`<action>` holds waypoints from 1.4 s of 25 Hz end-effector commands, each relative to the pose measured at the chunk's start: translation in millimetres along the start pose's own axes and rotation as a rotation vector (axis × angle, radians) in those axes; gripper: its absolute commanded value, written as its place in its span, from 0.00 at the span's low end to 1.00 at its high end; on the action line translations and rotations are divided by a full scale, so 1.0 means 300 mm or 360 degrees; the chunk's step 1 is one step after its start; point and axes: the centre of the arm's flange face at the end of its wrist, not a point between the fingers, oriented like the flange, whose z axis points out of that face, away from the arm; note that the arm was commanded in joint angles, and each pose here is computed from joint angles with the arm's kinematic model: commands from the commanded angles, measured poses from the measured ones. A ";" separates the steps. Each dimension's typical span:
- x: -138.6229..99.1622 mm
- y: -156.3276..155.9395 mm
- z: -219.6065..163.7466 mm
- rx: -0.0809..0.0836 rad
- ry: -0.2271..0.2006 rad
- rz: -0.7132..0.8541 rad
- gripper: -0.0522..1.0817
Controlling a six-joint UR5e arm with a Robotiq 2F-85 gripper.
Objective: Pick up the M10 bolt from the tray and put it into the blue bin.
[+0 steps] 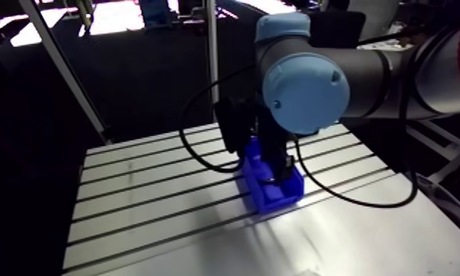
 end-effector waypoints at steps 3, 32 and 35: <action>-0.009 -0.026 -0.146 -0.0004 -0.0014 0.0039 0.06; -0.022 0.122 -1.045 0.0135 0.0191 0.2356 0.06; -0.027 0.111 -1.057 0.0152 0.0183 0.2466 0.06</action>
